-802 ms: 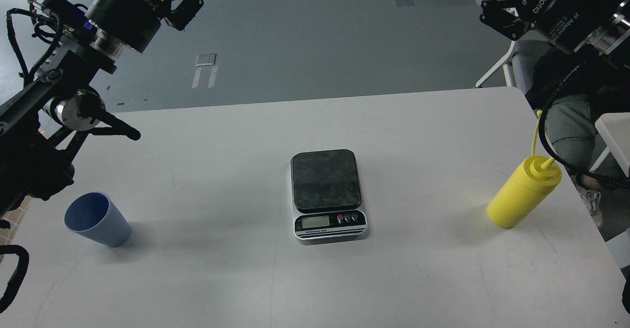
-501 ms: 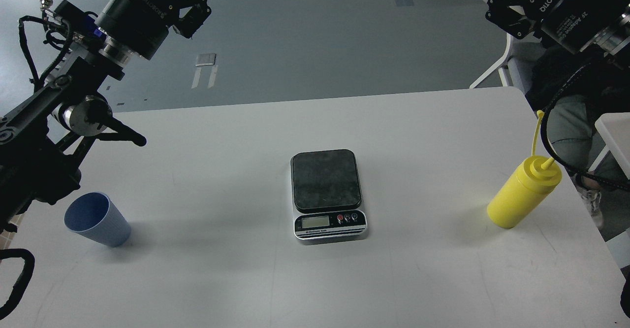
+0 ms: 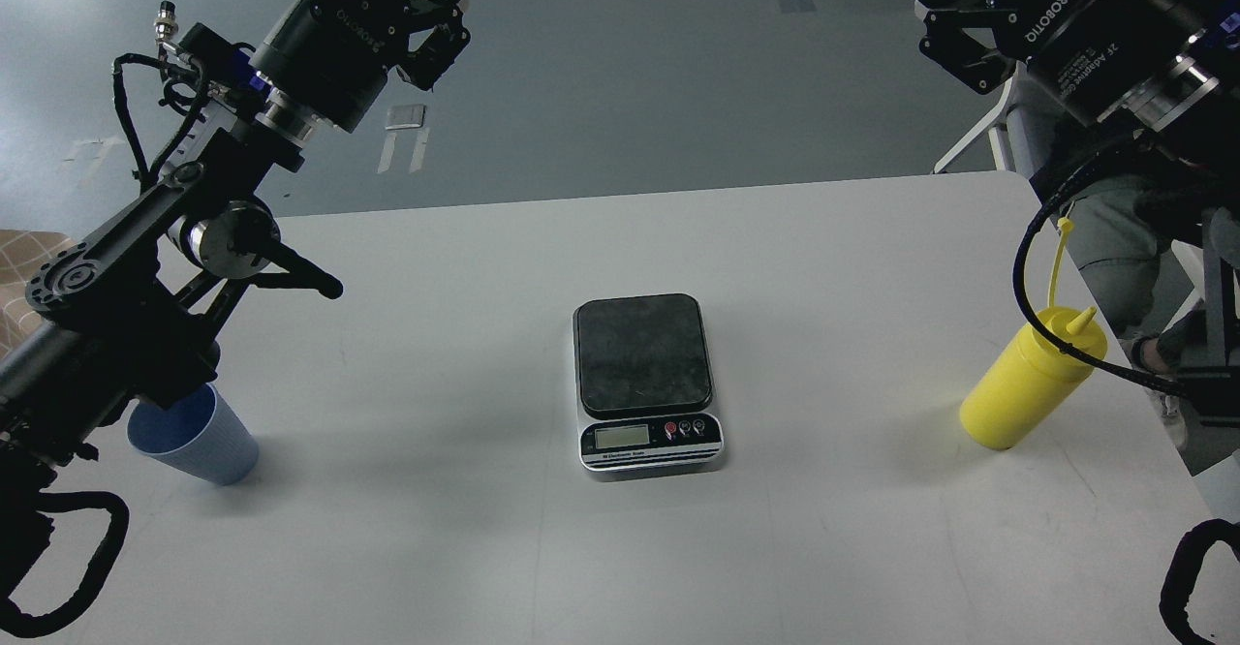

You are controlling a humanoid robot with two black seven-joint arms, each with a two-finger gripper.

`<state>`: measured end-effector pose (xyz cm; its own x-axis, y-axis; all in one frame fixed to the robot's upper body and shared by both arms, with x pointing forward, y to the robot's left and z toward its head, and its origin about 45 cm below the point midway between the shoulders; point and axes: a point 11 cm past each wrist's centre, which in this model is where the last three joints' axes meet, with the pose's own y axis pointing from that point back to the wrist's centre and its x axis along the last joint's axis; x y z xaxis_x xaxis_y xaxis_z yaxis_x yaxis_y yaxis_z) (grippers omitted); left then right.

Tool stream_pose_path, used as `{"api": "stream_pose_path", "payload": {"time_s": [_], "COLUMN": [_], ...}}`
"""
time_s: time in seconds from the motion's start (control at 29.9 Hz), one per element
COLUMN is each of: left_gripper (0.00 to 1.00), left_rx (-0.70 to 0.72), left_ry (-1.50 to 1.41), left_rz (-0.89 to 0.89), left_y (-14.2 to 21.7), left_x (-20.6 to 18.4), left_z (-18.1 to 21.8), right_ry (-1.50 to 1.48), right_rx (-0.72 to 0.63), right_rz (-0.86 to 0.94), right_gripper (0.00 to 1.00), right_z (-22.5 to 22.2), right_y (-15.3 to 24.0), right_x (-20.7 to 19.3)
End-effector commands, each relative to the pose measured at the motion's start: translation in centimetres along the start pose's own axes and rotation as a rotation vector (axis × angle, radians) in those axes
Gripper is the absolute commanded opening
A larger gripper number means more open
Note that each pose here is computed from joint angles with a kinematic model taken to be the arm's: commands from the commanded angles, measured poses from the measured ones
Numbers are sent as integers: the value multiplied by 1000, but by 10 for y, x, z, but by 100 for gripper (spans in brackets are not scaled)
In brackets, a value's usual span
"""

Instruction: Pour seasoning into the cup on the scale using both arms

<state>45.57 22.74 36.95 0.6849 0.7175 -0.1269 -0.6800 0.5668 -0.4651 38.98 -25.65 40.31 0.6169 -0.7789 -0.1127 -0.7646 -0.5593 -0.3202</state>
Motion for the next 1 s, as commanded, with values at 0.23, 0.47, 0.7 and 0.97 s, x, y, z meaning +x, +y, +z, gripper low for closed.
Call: {"api": "stream_pose_path", "payload": {"time_s": [0.23,0.47,0.7,0.97], "left_gripper": [98,98,98,98], "left_rx": [-67,-91,-128,-107], "left_ry": [60,84,160,168], "left_rz": [26,28,31,33], "left_y": [-6,-5,-7,-4], "left_x": [-5,-2,-5,-7], "left_z": [0,6,6,-3], "right_ry": [-106,-112,-105,-103], "right_rx": [85,88,94,100], "right_rz": [16,18,12,10], "right_gripper": [99,99,99,99], "right_z": [6,6,3,1], "right_y": [-6,-6,-9,-9], "right_x": [-9,-9,-10,-10]}}
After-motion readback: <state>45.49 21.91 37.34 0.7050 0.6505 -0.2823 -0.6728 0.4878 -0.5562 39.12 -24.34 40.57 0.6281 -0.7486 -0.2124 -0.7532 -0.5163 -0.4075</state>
